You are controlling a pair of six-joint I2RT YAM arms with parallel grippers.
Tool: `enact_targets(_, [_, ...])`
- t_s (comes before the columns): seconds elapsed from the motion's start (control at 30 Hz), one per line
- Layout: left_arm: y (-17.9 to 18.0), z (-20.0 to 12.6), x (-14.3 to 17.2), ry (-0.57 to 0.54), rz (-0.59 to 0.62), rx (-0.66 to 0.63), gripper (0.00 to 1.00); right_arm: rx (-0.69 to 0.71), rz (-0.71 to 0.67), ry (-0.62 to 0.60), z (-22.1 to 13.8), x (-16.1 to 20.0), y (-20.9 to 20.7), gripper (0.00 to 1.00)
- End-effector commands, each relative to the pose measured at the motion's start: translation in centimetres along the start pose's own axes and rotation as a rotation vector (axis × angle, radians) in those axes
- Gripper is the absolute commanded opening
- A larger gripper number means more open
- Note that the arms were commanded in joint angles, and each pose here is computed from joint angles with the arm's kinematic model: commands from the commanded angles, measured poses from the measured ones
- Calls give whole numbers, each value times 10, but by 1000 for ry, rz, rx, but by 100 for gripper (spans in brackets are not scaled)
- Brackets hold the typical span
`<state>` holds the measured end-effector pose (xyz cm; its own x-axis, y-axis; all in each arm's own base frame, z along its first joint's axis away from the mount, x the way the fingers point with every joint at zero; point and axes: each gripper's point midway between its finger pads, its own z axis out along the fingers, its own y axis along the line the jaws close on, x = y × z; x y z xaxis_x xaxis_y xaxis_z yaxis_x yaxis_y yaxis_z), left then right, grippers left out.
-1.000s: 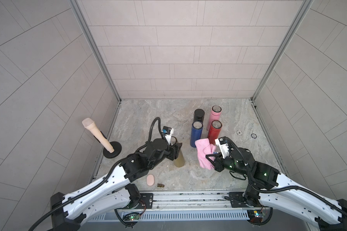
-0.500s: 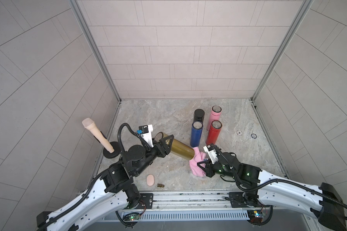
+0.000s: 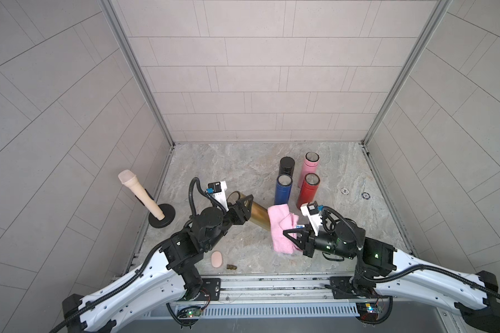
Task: Wipe the surface of the thermos
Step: Wipe the dirt from the surface of the thermos.
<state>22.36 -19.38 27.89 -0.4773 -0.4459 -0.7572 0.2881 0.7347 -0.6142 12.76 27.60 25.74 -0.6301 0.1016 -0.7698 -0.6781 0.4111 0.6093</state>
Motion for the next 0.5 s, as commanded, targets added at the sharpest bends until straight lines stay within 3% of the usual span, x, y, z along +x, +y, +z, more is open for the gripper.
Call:
enact_targets(0.0, [-31, -4, -22, -61, -77, 127, 0, -25, -22, -16, 13, -8, 9, 0])
enact_targets(0.17, [-51, -11, -27, -43, -122, 224, 0, 112, -41, 105, 45, 25, -27, 0])
enact_targets(0.47, [-57, -38, -45, -82, -153, 280, 0, 369, -35, 123, 21, 50, -91, 0])
